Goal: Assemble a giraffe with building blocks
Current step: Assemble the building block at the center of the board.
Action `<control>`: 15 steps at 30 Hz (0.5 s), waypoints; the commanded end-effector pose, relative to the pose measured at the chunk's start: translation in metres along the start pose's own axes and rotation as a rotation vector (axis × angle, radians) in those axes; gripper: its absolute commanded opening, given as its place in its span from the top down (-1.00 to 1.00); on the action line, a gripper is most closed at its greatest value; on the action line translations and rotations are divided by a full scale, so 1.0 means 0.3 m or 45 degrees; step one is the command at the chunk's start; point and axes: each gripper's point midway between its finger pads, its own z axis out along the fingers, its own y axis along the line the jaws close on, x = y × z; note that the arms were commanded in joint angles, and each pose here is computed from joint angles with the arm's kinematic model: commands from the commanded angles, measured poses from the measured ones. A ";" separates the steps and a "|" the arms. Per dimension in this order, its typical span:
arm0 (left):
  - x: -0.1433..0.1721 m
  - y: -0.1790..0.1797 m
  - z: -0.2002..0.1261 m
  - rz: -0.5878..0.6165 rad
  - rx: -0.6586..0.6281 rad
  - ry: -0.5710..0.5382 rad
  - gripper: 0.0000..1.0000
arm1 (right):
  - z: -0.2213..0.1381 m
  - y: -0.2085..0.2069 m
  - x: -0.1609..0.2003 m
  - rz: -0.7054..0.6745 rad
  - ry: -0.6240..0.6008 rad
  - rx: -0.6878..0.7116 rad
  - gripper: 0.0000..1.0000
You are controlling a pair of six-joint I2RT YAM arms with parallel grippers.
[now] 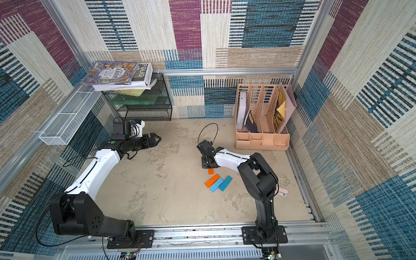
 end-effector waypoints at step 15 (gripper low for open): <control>-0.011 -0.003 0.004 0.009 0.010 -0.009 -0.91 | 0.028 -0.021 -0.017 0.019 0.003 0.076 0.25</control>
